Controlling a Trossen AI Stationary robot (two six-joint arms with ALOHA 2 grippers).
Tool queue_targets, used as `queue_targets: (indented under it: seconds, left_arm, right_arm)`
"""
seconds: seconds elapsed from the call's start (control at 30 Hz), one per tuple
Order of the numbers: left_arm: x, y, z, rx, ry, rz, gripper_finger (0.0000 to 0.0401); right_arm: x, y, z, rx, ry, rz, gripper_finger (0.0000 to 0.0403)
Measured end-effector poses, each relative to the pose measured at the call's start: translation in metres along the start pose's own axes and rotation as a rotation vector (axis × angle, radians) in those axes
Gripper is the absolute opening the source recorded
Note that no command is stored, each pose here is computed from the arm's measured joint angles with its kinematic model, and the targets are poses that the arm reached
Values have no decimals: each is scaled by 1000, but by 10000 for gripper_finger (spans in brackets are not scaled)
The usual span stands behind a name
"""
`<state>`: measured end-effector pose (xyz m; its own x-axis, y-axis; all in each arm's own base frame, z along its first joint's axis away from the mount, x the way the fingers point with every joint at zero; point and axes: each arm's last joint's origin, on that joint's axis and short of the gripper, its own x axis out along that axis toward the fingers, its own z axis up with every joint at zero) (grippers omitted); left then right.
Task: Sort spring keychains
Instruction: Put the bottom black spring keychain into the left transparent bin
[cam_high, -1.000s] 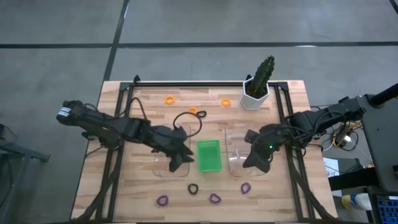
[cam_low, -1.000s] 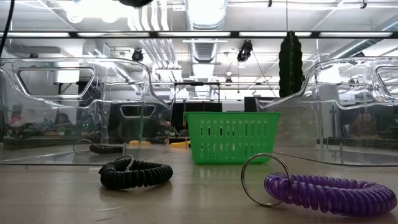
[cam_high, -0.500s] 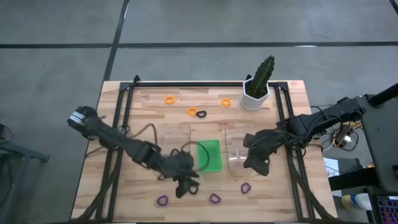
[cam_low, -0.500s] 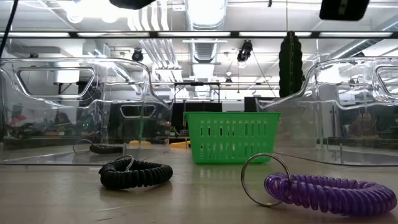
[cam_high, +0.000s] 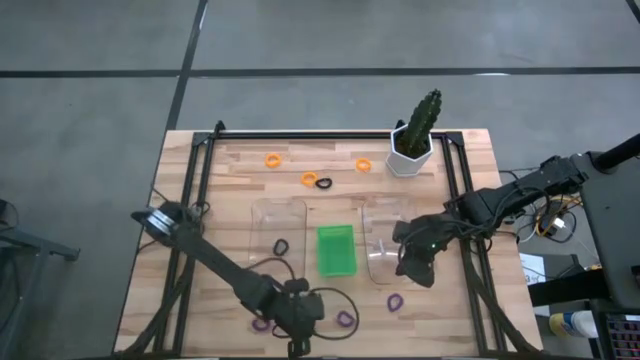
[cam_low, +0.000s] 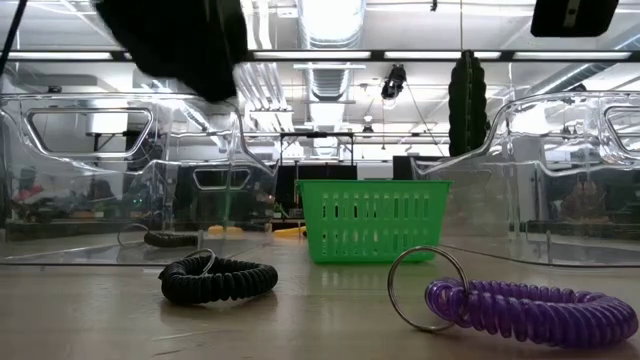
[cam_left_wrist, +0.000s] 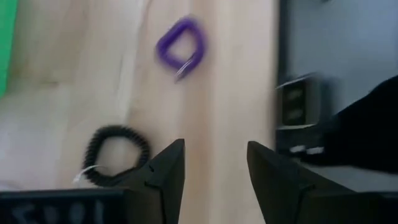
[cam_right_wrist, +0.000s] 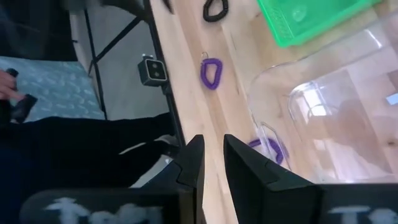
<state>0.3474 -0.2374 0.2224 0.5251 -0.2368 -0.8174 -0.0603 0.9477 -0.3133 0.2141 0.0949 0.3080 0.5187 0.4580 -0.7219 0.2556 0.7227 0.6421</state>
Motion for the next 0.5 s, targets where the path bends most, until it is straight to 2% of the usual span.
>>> queue_targets:
  seconds: [0.1, 0.5]
  left_arm:
    - [12, 1, -3, 54, 52, 50, 165]
    - [18, 11, -5, 78, 111, 112, 165]
  right_arm:
    - [-2, 2, 1, -3, -6, 8, 57]
    - [-2, 3, 1, 21, -7, 9, 57]
